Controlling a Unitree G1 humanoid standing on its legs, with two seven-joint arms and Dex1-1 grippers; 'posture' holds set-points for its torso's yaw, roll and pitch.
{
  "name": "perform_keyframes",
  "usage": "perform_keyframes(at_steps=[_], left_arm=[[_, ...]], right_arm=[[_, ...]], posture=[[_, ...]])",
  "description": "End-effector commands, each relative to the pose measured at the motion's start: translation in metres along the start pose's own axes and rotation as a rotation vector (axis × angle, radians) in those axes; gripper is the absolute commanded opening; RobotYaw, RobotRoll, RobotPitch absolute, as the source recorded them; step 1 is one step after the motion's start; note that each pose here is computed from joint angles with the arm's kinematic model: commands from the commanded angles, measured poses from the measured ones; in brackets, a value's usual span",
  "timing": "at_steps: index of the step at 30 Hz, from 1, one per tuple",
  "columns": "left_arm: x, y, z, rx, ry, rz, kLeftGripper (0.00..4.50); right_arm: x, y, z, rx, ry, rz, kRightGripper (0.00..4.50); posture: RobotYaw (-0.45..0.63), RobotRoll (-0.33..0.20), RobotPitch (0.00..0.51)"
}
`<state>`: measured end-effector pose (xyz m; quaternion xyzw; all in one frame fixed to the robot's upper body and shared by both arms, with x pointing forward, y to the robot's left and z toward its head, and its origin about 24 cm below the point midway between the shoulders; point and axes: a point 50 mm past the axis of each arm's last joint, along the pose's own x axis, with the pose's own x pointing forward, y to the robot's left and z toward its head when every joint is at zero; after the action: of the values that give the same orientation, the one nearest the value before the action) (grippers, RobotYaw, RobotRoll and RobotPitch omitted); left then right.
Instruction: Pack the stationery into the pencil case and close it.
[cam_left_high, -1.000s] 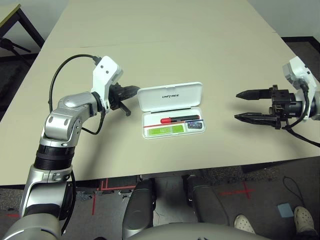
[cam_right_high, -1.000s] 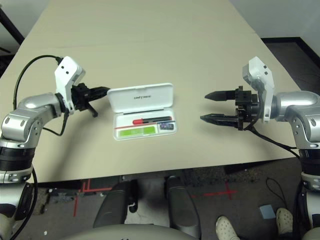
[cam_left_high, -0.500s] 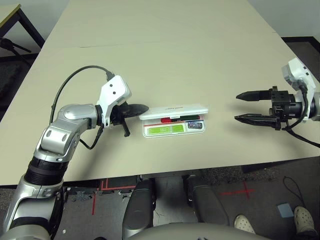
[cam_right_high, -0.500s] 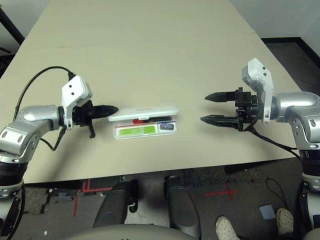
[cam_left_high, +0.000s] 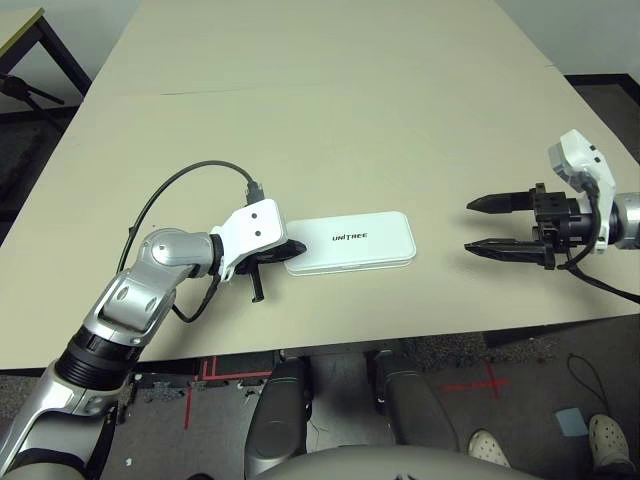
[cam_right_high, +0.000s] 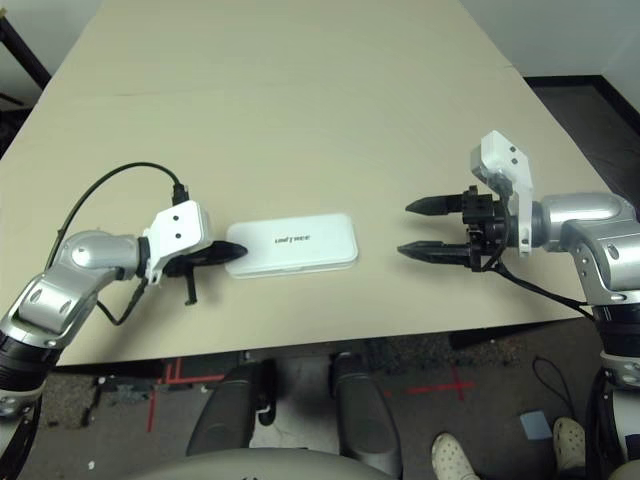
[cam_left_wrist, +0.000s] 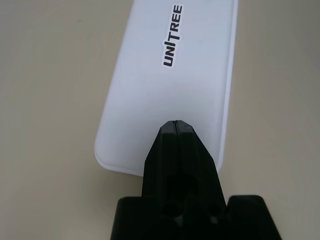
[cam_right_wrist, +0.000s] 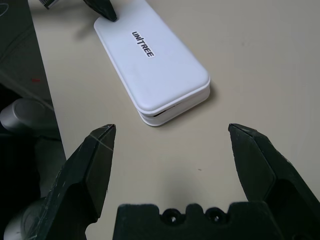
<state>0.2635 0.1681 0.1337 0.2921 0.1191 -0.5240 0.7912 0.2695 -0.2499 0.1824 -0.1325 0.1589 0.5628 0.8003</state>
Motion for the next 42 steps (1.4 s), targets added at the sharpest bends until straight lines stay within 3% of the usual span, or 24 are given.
perform_keyframes(at_steps=[1, 10, 15, 21, 27, 34, 42], left_arm=[[0.007, -0.016, -0.015, -0.025, 0.075, -0.084, 0.03], [0.012, -0.027, -0.023, 0.028, 0.164, -0.157, 0.03], [0.007, -0.016, -0.015, -0.016, 0.058, -0.063, 0.03], [-0.024, 0.004, 0.001, -0.169, -0.224, 0.136, 2.05], [-0.065, 0.034, -0.012, -0.297, -0.365, 0.508, 4.48], [-0.115, 0.073, -0.062, -0.448, -0.348, 1.011, 4.48], [-0.141, 0.089, -0.096, -0.524, -0.369, 1.247, 4.48]], right_arm=[[0.003, 0.003, -0.003, 0.004, 0.016, 0.015, 4.5], [0.009, 0.003, -0.006, 0.005, 0.019, 0.016, 4.5], [0.012, 0.004, -0.004, 0.001, 0.003, 0.004, 4.5], [0.01, -0.004, -0.004, 0.013, -0.099, -0.114, 4.5], [0.01, -0.029, -0.012, 0.016, -0.249, -0.412, 4.5], [-0.005, -0.067, -0.038, 0.032, -0.324, -0.912, 4.5], [-0.023, -0.081, -0.057, 0.032, -0.342, -1.255, 4.5]], posture=[[-0.04, 0.0, 0.193], [-0.04, 0.0, 0.198], [-0.05, 0.0, 0.201], [-0.03, 0.0, 0.201], [-0.01, 0.0, 0.198], [-0.01, 0.0, 0.19], [-0.02, 0.0, 0.181]])
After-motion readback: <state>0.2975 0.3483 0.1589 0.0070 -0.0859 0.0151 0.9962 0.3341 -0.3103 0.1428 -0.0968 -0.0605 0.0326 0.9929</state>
